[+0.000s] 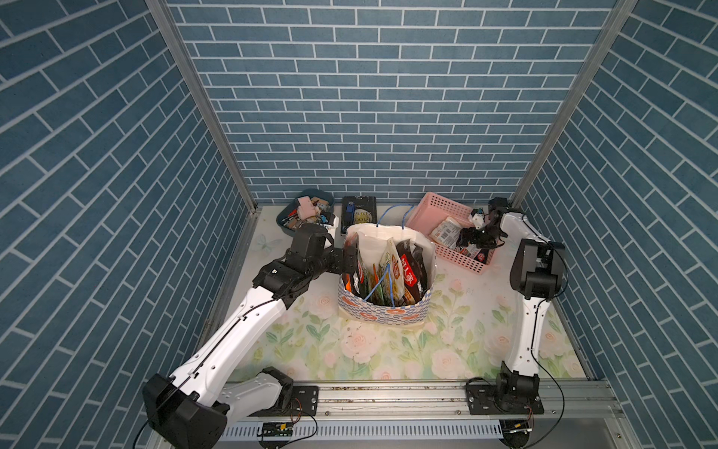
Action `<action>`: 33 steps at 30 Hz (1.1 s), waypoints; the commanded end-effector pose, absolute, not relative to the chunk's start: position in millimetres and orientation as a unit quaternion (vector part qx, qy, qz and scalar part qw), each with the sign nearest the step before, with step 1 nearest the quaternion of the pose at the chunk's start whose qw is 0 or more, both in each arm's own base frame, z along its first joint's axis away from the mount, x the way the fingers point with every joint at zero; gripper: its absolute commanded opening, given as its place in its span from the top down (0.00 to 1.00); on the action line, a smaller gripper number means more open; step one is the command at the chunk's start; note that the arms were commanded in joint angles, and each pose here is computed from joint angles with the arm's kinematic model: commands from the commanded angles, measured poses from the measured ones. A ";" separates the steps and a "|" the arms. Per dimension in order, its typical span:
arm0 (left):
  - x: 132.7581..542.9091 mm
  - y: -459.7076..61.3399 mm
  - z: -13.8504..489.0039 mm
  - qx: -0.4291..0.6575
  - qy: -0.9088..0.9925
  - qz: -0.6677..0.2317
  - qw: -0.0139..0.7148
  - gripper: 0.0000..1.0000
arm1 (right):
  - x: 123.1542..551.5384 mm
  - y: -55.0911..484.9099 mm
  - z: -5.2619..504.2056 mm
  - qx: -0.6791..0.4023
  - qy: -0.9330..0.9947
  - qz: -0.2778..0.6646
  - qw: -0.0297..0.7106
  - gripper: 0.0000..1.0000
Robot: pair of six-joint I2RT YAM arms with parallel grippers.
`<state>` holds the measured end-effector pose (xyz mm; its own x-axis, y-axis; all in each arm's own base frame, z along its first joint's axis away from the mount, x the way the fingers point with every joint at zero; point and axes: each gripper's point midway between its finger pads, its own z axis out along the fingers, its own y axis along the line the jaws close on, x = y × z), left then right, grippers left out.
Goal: Place the condiment packets inside the bag
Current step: Adjust the storage box at the center of the board.
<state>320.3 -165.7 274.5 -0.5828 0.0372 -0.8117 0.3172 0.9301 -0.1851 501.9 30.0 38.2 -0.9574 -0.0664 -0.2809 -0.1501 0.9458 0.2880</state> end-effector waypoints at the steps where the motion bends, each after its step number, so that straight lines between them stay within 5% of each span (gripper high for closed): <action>1: 319.2 -160.2 279.2 0.099 0.871 -0.151 0.458 0.00 | 464.0 35.0 43.1 -0.031 0.978 0.178 0.104 0.12; 7: 318.0 -157.4 274.9 0.098 0.872 -0.145 0.456 0.00 | 436.9 54.3 52.7 -0.006 0.961 0.243 0.134 0.28; 12: 319.2 -157.2 282.9 0.098 0.867 -0.146 0.467 0.00 | 443.0 53.6 47.8 0.024 0.952 0.259 0.159 0.72; 17: 318.9 -152.9 292.5 0.095 0.859 -0.140 0.482 0.00 | 461.2 46.6 76.9 0.030 0.945 0.244 0.216 1.00; 21: 318.8 -153.1 299.5 0.095 0.853 -0.143 0.493 0.00 | 471.3 35.1 104.8 0.029 0.942 0.210 0.260 1.00; 26: 320.3 -156.3 303.8 0.100 0.849 -0.149 0.497 0.00 | 479.6 8.7 95.7 0.018 0.958 0.132 0.254 0.40; 33: 318.1 -156.7 311.7 0.108 0.843 -0.151 0.504 0.00 | 489.3 -0.4 53.4 -0.026 0.974 0.104 0.201 0.21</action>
